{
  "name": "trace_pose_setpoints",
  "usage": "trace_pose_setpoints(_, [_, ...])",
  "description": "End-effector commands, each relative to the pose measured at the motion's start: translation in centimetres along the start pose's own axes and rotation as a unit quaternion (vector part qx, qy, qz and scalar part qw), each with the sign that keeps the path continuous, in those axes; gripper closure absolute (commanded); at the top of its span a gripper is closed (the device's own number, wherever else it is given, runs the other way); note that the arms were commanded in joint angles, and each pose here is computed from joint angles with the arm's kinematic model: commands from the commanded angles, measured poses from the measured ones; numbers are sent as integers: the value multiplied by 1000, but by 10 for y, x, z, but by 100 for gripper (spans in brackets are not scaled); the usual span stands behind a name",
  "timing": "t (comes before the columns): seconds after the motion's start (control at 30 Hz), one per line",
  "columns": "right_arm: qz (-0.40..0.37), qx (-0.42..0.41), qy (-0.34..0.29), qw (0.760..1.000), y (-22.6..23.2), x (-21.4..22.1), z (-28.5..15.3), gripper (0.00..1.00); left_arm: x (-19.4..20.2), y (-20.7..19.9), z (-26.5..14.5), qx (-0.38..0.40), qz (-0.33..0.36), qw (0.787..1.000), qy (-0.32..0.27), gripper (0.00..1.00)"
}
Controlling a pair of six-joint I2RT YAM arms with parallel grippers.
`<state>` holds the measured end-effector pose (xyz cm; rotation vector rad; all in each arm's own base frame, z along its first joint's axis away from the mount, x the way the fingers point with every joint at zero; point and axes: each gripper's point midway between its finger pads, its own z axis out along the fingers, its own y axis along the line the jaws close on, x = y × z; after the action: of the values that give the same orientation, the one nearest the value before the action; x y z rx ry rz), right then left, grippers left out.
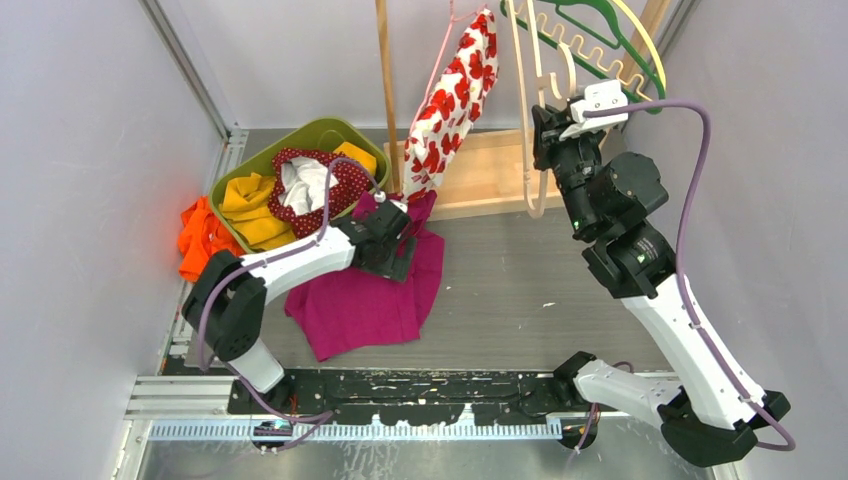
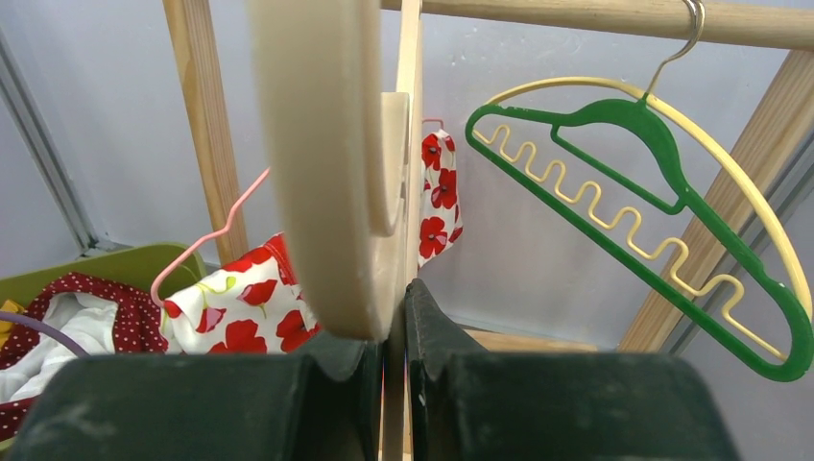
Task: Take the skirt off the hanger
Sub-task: Pick up the skirt from the center of the board, then place the skirt in the bin.
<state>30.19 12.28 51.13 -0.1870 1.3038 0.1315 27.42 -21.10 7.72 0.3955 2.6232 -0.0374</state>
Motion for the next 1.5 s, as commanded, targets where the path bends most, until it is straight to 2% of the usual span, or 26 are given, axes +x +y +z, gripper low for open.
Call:
trace_pose_setpoints(0.0, [9,7,-55,998,-8,-33,-8,99,-17,-22,18,24,-37,998,-46,1])
trace_pose_setpoints(0.1, [2,12,-51,999,-10,-30,-7,99,-15,-36,23,55,-49,996,-45,1])
trace_pose_setpoints(0.27, [-2,10,-49,999,-7,-24,-4,99,-7,-36,46,41,-43,998,-31,1])
trace_pose_setpoints(0.4, [-6,8,-49,999,-8,-24,-6,99,11,-38,70,35,-31,999,5,1])
trace_pose_setpoints(0.43, [-6,8,-50,999,-8,-24,-7,99,18,-38,76,33,-29,999,16,4])
trace_pose_setpoints(0.47, [-5,8,-52,999,-8,-24,-8,99,24,-38,81,30,-26,999,27,14])
trace_pose_setpoints(0.5, [-4,8,-53,999,-8,-24,-9,99,32,-37,87,26,-21,999,40,30])
trace_pose_setpoints(0.57, [-2,8,-57,998,-9,-26,-10,99,38,-33,87,17,-18,999,46,91])
trace_pose_setpoints(0.6, [-2,8,-58,998,-9,-26,-11,99,37,-32,83,13,-14,999,41,99])
trace_pose_setpoints(0.7, [-1,9,-60,998,-9,-26,-11,99,25,-30,62,3,7,1000,17,100])
trace_pose_setpoints(0.8, [2,6,-61,998,-8,-26,-10,99,5,-27,20,-7,33,999,-18,100])
trace_pose_setpoints(0.9, [3,5,-62,998,-7,-26,-8,99,-33,-32,-54,12,45,995,-91,100])
trace_pose_setpoints(1.0, [6,5,-66,998,-5,-25,-6,99,-75,-27,-144,45,37,979,-194,100])
trace_pose_setpoints(1.1, [10,2,-64,998,-2,-23,-2,99,-106,4,-225,35,22,957,-287,100])
trace_pose_setpoints(1.2, [16,-4,-65,998,1,-23,-1,99,-129,45,-279,-25,13,937,-349,100])
trace_pose_setpoints(1.47, [22,-10,-70,997,3,-30,0,99,-178,145,-324,-98,-56,905,-411,100])
